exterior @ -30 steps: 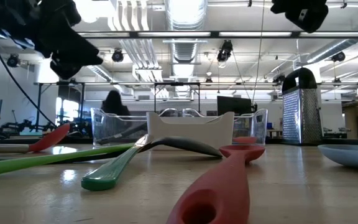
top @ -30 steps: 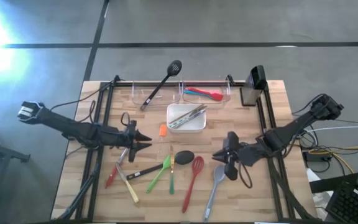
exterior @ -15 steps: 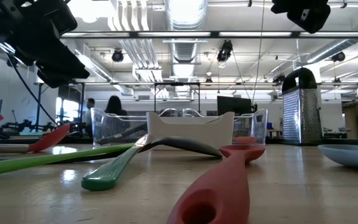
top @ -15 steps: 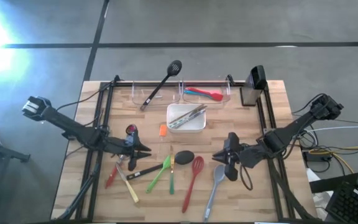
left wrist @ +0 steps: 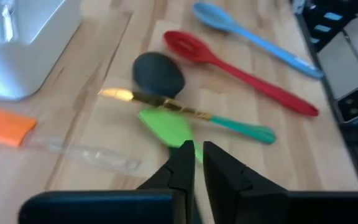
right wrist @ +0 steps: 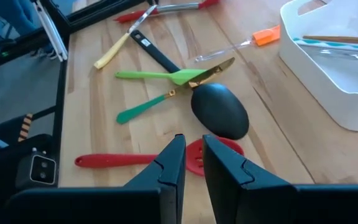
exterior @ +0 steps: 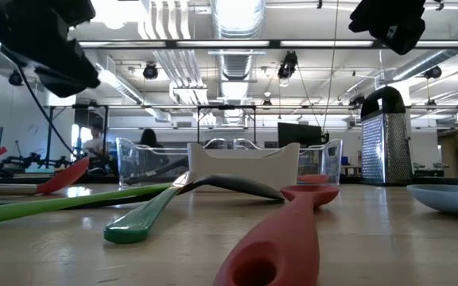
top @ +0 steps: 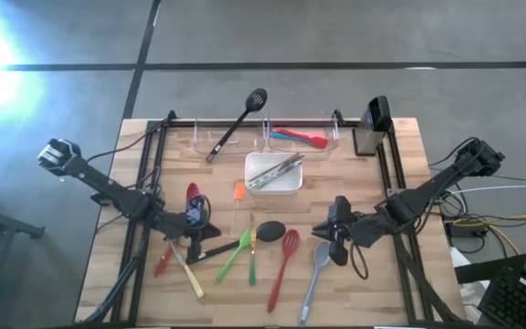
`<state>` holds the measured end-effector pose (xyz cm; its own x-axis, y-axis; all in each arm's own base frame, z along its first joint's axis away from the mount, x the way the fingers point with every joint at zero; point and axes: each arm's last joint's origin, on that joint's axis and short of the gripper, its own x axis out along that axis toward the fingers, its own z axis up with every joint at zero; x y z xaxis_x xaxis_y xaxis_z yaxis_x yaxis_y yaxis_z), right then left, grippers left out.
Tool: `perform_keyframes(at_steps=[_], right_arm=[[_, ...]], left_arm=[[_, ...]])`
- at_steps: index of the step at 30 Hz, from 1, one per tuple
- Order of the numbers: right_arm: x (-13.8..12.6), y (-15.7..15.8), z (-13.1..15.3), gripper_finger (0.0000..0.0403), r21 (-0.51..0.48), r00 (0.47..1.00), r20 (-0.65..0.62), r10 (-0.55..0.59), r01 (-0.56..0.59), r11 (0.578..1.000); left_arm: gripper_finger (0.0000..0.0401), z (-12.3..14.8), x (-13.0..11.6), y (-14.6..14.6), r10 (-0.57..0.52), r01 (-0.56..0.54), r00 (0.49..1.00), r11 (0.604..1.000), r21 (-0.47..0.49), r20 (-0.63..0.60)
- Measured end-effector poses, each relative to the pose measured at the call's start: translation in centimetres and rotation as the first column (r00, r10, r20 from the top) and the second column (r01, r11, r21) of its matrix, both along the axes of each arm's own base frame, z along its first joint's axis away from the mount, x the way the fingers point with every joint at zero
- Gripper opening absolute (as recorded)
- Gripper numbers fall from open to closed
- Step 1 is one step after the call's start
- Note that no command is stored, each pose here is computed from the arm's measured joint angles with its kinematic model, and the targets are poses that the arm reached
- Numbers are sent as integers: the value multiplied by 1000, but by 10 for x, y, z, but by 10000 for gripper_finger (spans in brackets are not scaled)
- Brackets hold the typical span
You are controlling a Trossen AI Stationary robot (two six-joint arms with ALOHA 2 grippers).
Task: Pick & Place Kitchen Items
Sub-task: Put the blue serving spoon into the left transparent bin
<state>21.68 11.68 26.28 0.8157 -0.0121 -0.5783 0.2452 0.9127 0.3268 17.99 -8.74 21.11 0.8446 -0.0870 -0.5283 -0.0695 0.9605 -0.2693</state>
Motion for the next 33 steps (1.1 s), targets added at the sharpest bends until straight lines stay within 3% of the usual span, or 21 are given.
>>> perform_keyframes(at_steps=[8, 13, 16, 19, 22, 25, 29, 33], right_arm=[[2, 2, 2, 47, 30, 1000, 25, 15, -15, 999], [4, 12, -5, 49, 169, 998, -41, 57, -50, 984], [6, 21, -16, 49, 251, 991, -135, 2, 32, 967], [11, 29, -20, 50, 333, 974, -216, -67, 138, 933], [17, 38, -22, 50, 366, 938, -321, -129, 248, 897], [23, 44, -24, 50, 343, 869, -457, -190, 369, 864], [33, 55, -26, 50, 280, 767, -603, -218, 459, 843], [50, 67, -29, 50, 252, 745, -623, -238, 480, 840]], left_arm=[[5, 1, 10, -8, -32, 32, 999, 999, 29, 6], [15, 0, 10, -8, -25, 25, 1000, 999, 32, 0], [21, 3, 9, -5, 2, -4, 1000, 996, 87, 25], [22, 10, 8, 0, 98, -117, 990, 972, 204, 98], [23, 17, 5, 8, 254, -300, 949, 909, 288, 188], [23, 23, 0, 17, 364, -432, 896, 849, 305, 255], [23, 25, -8, 28, 389, -459, 880, 845, 273, 275], [23, 24, -16, 37, 393, -469, 873, 839, 275, 290]])
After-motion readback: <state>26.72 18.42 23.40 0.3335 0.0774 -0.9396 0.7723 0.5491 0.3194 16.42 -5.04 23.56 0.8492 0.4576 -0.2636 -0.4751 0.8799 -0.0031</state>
